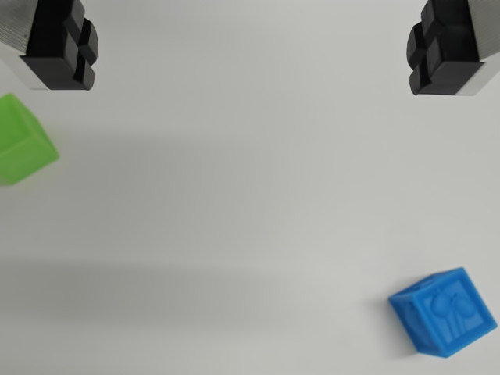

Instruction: Stack cube

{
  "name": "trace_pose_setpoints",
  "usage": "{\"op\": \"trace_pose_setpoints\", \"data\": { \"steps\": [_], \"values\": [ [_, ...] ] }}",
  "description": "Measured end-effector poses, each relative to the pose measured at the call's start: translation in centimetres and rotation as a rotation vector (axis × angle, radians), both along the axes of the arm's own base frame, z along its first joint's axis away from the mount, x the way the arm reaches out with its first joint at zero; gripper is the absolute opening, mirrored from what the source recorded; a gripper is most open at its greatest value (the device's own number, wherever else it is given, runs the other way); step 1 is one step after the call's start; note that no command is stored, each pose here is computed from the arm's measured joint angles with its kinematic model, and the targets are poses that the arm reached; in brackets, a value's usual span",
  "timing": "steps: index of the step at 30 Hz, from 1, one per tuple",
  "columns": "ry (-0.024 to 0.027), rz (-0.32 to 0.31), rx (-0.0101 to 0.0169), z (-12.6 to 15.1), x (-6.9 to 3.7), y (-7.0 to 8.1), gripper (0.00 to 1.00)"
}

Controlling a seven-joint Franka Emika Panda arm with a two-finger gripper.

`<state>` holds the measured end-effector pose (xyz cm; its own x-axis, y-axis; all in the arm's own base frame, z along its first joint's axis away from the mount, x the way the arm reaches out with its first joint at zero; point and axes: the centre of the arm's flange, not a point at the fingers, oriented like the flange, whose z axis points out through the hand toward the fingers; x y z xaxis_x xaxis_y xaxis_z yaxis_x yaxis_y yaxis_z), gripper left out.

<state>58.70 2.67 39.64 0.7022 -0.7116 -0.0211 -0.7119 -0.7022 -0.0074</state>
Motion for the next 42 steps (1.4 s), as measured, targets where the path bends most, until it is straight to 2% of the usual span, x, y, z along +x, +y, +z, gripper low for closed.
{"op": "trace_pose_setpoints", "data": {
  "steps": [14,23,29,42],
  "values": [
    [0.0001,0.001,0.0000,0.0,0.0,0.0,1.00],
    [0.0032,0.013,-0.0007,-0.3,-0.1,-0.3,1.00],
    [0.0043,0.031,-0.0013,-0.9,-0.3,-1.0,1.00],
    [0.0031,0.086,-0.0024,-2.4,-1.0,-2.9,1.00]
  ]
}}
